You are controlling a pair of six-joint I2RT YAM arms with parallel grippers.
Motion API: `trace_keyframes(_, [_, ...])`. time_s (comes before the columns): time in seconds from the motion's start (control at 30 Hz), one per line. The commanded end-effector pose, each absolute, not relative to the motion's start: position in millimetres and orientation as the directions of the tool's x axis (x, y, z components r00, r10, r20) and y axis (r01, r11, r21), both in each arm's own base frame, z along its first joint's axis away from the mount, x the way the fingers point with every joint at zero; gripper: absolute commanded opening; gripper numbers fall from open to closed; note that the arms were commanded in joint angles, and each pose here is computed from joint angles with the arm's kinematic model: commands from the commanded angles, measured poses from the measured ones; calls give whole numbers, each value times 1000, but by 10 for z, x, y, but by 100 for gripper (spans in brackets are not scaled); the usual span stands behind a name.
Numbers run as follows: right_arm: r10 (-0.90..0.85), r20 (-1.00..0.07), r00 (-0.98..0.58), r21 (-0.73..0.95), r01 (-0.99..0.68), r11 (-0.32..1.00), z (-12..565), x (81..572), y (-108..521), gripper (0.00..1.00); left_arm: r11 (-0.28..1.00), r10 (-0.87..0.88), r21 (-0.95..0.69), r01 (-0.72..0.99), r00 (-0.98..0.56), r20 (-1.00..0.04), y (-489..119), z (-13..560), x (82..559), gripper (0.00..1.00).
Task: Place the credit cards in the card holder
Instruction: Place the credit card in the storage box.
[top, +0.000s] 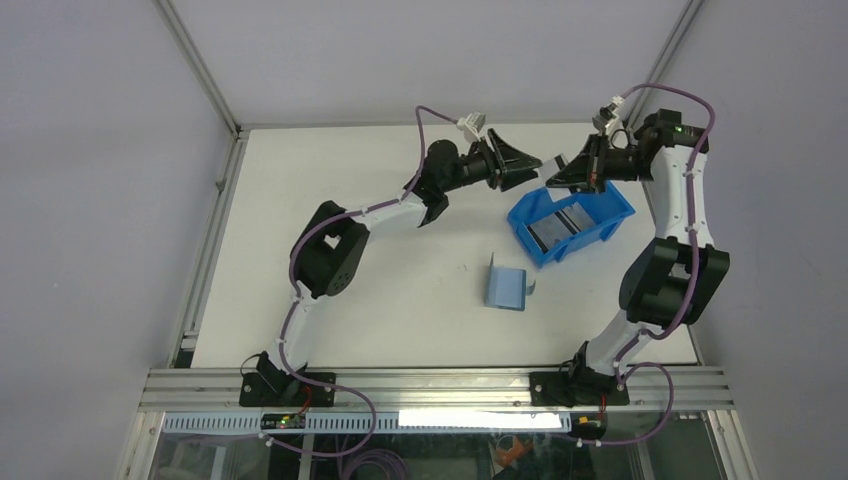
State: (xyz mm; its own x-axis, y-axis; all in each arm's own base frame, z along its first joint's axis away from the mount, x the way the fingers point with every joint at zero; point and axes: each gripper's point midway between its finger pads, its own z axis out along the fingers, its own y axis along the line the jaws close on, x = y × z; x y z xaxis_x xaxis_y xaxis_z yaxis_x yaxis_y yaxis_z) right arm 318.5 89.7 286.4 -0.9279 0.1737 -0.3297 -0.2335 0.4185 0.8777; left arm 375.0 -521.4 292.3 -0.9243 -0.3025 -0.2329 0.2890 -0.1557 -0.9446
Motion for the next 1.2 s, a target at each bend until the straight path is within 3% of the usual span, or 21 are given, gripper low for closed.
trace_keyframes(0.0, [203,-360,-910,846,-227,483,2706,3280,613,0,10,-446,-914,406,-816,-368,-4670,3218,3958,61])
trace_keyframes(0.23, [275,-374,-886,737,-103,668,2035,3540,119,0,295,-479,-792,535,-634,-607,-3978,3340,3717,71])
trace_keyframes(0.4, [144,-410,-901,664,-186,724,1799,3611,8,0,429,-454,-709,559,-546,-704,-3551,3270,3435,78])
trace_keyframes(0.63, [-53,-460,-886,595,-352,722,1622,3706,59,0,458,-529,-733,503,-508,-680,-3061,3096,3133,93])
trace_keyframes(0.87, [-147,-498,-855,564,-448,693,1486,3726,157,0,453,-548,-756,472,-522,-654,-2770,2964,2805,95])
trace_keyframes(1.17, [-131,-459,-879,608,-418,676,1333,3787,231,1,430,-601,-799,420,-527,-601,-2561,2777,2610,94])
